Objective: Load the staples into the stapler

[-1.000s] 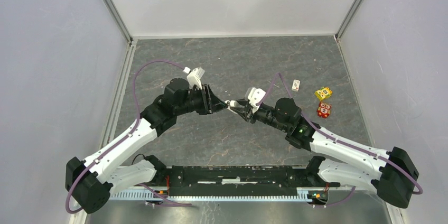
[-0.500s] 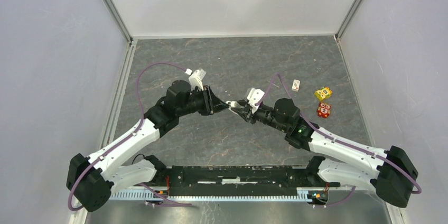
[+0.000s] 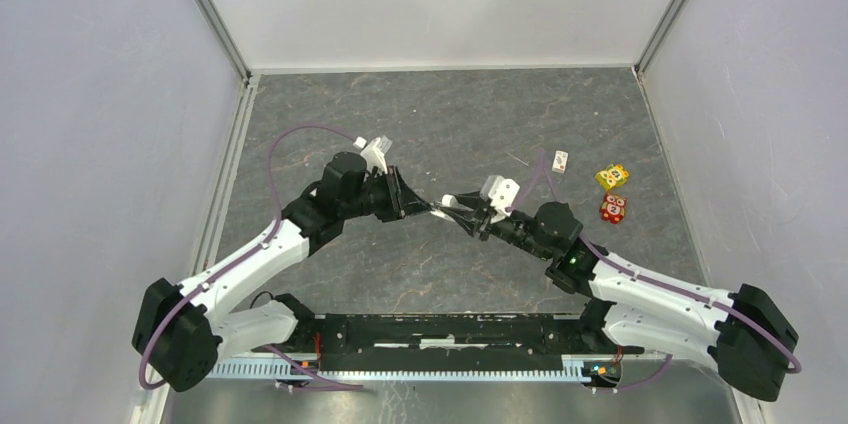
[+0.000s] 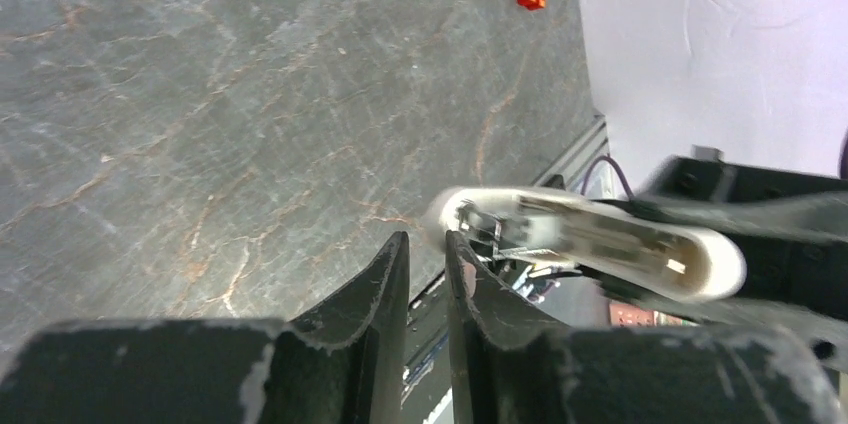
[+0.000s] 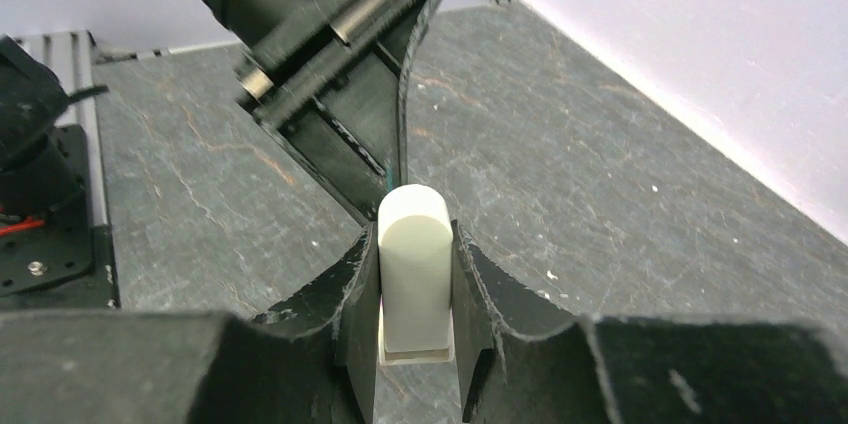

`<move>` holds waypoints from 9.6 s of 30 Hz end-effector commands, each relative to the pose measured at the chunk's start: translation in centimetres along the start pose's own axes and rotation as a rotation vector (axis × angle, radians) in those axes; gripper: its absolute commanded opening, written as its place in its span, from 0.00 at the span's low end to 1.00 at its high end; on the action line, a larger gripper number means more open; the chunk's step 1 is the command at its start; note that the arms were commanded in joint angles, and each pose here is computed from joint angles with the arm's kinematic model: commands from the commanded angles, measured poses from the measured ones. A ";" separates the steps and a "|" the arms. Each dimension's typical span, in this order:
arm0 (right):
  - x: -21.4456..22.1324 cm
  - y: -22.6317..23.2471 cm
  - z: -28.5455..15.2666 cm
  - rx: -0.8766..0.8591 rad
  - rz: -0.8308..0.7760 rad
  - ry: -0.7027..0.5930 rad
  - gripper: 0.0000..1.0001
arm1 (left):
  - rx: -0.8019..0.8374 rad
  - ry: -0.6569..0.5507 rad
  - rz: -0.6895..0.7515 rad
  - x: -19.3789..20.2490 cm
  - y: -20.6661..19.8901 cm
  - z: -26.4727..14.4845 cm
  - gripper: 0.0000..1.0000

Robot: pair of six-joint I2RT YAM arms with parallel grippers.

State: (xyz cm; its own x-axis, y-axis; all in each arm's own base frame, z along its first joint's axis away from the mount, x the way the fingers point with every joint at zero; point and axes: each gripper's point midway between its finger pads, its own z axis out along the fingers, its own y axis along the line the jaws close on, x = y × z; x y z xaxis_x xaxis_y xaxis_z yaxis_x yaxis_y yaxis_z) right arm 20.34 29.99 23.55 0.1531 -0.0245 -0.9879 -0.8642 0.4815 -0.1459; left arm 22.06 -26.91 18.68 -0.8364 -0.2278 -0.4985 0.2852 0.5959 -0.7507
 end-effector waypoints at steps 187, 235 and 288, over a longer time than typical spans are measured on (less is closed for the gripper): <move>-3.2 -8.9 -11.1 0.669 0.318 -0.031 0.98 | -1.094 0.037 0.039 -10.7 29.6 -9.2 0.31; -2.0 4.0 0.1 -0.461 0.378 0.162 0.53 | 0.470 0.080 0.735 1.2 -5.8 -5.0 0.02; 1.6 6.9 -0.9 -0.544 0.668 0.101 0.35 | 0.354 -0.523 0.425 -9.3 -5.7 -9.1 0.02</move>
State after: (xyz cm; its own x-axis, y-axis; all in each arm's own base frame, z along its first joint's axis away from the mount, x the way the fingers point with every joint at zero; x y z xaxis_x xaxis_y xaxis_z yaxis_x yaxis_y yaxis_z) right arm 17.52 32.64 22.73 -0.4417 0.1255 -0.8883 -0.8910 0.0542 0.4507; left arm 19.82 -23.70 26.82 -0.5083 -0.2138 -0.8342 0.7697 0.3218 -0.5514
